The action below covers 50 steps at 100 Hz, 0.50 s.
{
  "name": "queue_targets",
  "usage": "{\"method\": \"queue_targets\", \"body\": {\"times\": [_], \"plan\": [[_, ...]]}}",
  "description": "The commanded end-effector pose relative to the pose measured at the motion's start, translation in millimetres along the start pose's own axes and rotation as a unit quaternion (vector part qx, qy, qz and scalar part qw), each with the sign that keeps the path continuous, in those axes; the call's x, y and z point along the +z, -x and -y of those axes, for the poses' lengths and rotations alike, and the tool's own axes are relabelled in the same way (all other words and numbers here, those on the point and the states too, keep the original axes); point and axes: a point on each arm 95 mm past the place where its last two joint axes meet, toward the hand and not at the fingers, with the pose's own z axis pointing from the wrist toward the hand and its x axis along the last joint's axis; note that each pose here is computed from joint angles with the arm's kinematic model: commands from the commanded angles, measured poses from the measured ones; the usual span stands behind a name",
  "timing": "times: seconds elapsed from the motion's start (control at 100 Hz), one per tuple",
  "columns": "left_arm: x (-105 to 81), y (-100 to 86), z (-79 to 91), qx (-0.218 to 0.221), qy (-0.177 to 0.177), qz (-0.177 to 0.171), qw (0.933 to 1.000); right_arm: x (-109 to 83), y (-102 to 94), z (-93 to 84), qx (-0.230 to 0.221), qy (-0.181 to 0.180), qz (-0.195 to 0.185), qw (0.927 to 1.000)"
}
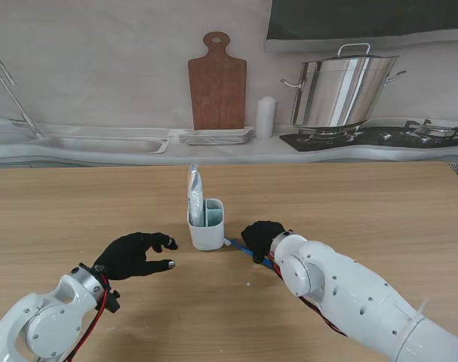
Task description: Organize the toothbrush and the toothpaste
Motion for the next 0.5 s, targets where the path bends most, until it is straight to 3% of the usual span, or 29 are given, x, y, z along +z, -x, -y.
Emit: {"method": "queue_targets", "body": {"times": [0.0,0.49], "plan": [[0.1,-2.9,-2.7,-0.002,0.008,-0.002,1.0,-4.3,13.5,38.9,-0.004,-0.057,0.014,0.9983],[0.1,-2.9,-5.6,-0.002,0.013,-0.001,0.9999,-11.9,30.5,45.2,-0.017,-0.083,0.034,0.9958]]}}
